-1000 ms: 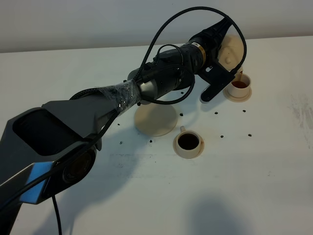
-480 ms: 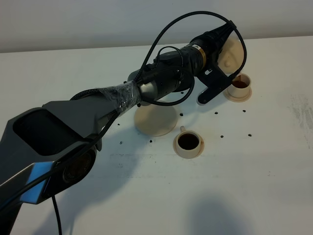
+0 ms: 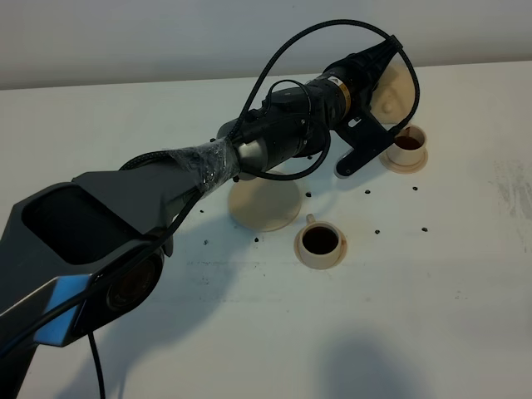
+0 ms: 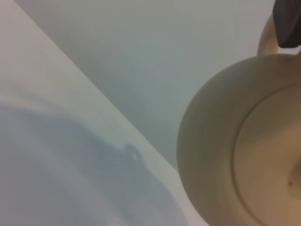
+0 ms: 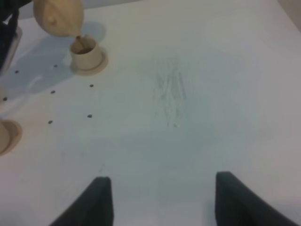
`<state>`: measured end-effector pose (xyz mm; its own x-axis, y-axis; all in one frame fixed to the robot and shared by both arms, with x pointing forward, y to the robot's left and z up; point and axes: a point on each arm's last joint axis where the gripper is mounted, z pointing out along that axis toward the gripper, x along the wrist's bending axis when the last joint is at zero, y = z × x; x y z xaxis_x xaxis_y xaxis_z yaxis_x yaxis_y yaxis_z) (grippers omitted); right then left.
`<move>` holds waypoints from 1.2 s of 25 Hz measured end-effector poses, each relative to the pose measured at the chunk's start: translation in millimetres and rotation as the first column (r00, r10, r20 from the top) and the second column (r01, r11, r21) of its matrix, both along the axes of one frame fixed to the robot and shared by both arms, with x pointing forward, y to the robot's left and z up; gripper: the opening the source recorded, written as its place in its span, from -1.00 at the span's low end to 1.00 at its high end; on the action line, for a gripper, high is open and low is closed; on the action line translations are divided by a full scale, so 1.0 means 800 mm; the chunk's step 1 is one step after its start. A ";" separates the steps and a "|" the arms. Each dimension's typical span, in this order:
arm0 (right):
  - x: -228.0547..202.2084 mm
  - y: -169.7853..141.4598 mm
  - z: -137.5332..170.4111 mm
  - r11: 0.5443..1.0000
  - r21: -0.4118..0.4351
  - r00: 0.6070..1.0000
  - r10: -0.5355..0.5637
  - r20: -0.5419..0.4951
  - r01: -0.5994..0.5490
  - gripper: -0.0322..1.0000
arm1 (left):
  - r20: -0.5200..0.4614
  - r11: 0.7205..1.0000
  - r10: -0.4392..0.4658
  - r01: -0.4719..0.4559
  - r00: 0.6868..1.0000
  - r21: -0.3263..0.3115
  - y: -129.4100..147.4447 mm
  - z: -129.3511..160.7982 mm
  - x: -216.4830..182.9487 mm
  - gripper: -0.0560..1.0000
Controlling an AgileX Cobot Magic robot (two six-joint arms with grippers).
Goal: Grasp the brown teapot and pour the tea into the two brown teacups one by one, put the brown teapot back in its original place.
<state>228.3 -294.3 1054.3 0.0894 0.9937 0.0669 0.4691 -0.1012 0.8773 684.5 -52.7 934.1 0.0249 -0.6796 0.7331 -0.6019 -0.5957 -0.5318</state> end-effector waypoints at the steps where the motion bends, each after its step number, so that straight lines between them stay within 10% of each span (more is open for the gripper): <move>1: 0.000 0.000 0.000 1.000 0.000 1.000 0.000 0.000 0.000 -0.03 | 0.000 1.000 -0.001 0.001 1.000 -0.002 0.000 0.000 0.000 -0.72; 30: 0.000 0.000 0.000 1.000 -0.001 1.000 0.000 0.000 0.000 -0.03 | 0.048 0.997 -0.066 0.064 0.997 0.053 -0.004 0.002 -0.001 -0.72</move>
